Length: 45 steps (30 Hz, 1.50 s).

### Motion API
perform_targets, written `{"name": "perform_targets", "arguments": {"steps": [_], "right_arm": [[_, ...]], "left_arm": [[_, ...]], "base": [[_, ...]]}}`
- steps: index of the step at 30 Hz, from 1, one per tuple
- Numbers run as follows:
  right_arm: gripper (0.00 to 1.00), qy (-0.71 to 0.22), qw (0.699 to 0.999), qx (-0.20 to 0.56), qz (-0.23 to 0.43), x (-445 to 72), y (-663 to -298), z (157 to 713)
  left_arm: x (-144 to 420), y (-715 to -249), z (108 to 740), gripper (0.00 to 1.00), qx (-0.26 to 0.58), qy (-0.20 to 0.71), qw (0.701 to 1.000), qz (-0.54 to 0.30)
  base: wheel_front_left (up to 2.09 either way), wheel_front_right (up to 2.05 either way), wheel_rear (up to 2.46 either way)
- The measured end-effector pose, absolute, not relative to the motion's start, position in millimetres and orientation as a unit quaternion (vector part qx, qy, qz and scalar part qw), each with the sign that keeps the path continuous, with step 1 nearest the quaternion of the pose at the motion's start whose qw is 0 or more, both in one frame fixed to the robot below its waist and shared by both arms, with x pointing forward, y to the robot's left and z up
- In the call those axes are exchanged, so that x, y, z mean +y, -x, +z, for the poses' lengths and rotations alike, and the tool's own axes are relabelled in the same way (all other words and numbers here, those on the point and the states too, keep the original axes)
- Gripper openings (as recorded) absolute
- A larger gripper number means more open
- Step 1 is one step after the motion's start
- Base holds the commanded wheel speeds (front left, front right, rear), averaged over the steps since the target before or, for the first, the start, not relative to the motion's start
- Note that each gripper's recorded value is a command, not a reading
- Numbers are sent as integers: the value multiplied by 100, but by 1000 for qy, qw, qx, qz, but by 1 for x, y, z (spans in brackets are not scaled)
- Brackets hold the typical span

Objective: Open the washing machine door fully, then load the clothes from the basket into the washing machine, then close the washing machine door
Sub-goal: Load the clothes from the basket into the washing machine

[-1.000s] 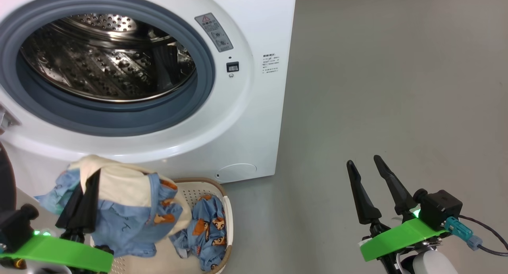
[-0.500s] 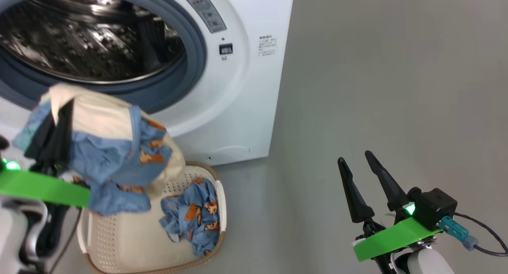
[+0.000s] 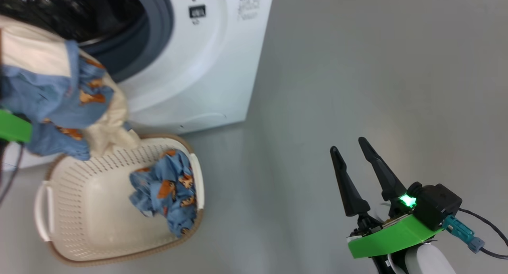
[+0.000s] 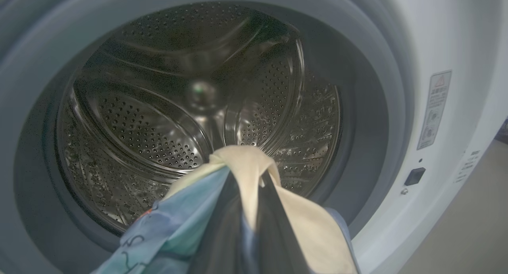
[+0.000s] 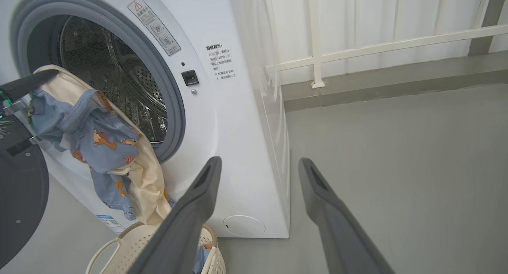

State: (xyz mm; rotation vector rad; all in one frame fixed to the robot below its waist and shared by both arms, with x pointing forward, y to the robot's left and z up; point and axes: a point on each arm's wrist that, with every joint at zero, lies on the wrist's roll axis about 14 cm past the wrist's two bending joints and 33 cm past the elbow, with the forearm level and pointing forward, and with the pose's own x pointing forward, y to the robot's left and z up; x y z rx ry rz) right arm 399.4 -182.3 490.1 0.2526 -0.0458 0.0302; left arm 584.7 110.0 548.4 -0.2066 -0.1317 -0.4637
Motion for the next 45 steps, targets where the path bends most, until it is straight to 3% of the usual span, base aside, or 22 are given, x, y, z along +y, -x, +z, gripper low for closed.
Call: {"name": "perform_targets", "arguments": {"steps": [16,34,35,36,37,45], "right_arm": [[100,-137,990,32,-12,-190,-404,451],[100,-123,988,80,-50,-204,-389,425],[100,-123,988,81,-50,-204,-389,424],[100,-124,988,82,-48,-203,-389,424],[100,-125,988,82,-46,-202,-389,424],[100,-132,987,78,-37,-196,-393,424]], "left_arm": [[91,-667,464,0,-2,92,965,-247],[67,-728,486,0,-94,136,955,-247],[67,-729,482,4,-89,136,956,-246],[66,-728,476,47,-80,134,957,-246],[65,-726,468,100,-69,131,958,-247],[61,-715,442,100,-9,115,960,-253]], "base": [[0,0,0],[0,0,0],[0,0,0],[0,0,0],[0,0,0],[0,0,0]]}}
